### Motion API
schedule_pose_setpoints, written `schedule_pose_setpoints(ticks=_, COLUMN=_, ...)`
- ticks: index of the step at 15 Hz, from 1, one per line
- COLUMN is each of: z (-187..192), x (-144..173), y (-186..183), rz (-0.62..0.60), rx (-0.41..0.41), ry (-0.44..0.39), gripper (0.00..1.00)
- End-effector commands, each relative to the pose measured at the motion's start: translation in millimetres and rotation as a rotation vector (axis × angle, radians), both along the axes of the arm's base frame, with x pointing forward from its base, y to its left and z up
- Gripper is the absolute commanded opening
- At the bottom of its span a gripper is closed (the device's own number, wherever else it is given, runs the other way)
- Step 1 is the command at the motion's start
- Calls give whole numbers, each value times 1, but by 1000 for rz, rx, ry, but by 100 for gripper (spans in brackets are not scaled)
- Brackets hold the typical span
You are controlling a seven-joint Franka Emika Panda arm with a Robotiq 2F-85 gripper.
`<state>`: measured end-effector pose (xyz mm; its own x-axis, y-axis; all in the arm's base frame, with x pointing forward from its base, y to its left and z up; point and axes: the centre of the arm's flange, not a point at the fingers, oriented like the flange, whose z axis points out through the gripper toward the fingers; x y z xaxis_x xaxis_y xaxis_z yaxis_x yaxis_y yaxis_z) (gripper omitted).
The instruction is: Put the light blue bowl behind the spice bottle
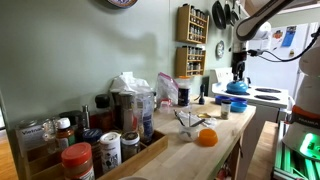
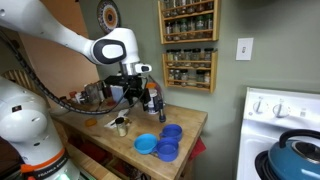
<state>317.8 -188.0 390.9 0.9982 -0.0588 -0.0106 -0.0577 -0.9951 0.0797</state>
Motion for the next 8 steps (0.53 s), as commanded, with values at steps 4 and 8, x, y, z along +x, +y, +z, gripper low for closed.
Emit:
schedule_pose_setpoints(ticks=4, z=-30, x=-11, y=-19, rz=-121, rx=8, ry=38, gripper=100)
schedule_pose_setpoints(ticks=8, z=-32, x=7, y=-43, rz=-359, rx=-22, ry=-17, gripper=100)
